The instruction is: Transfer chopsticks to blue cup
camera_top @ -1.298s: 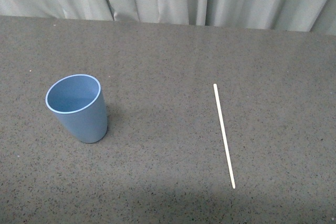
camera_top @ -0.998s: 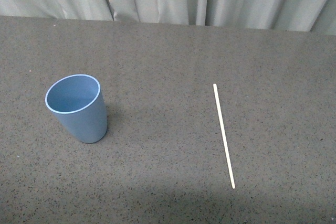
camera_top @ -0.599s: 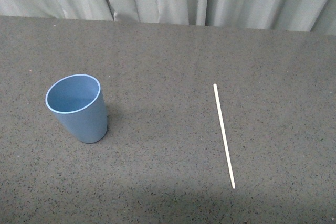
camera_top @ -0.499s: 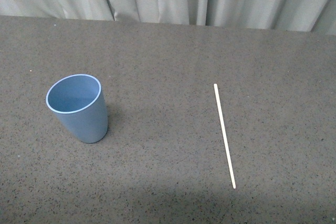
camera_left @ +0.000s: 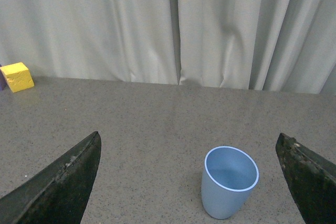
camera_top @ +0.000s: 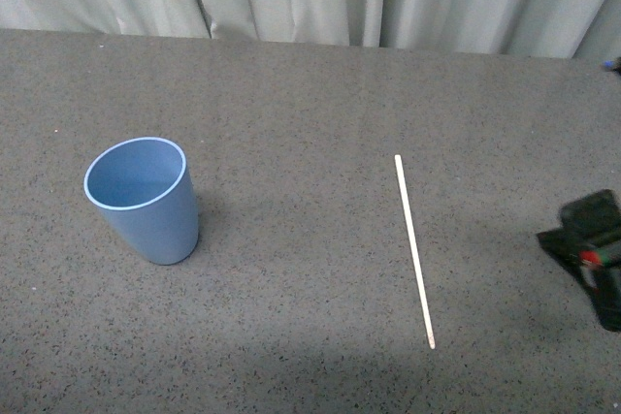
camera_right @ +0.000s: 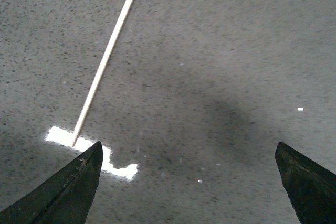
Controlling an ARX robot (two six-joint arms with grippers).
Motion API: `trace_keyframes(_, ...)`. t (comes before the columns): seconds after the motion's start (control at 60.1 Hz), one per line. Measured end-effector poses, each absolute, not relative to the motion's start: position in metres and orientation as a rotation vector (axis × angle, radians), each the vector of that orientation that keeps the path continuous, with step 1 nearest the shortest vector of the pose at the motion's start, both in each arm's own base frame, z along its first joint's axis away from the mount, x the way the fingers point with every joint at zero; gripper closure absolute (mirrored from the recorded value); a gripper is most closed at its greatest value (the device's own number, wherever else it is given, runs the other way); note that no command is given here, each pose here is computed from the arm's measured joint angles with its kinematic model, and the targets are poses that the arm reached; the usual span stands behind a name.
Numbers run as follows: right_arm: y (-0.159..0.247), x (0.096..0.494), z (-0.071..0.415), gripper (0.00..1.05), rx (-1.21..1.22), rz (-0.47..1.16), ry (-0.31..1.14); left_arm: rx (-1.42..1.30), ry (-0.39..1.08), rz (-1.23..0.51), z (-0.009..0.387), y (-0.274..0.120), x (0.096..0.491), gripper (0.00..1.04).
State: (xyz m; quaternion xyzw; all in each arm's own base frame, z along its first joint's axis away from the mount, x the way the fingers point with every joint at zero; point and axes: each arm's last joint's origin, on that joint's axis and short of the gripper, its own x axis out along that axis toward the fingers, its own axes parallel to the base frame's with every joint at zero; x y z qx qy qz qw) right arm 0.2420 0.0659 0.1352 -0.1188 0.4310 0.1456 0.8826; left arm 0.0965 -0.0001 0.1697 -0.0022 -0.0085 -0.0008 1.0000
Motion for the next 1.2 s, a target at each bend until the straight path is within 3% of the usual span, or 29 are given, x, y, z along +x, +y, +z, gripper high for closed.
trace_keyframes(0.416,0.118,0.321,0.095,0.09,-0.067,0.264,1.205,-0.004,-0.017,-0.001,0.170,0.000,0.097,0.07)
trace_keyframes(0.832,0.144,0.359,0.065,0.10,-0.009,0.253,1.304,-0.004,-0.017,-0.002,0.170,0.000,0.097,0.07)
trace_keyframes(1.048,0.152,0.367,0.051,0.56,-0.002,0.218,1.347,-0.004,-0.017,-0.001,0.170,0.000,0.097,0.07)
trace_keyframes(1.198,0.153,0.368,0.050,0.78,0.011,0.202,1.356,-0.004,-0.017,-0.001,0.170,0.000,0.097,0.07)
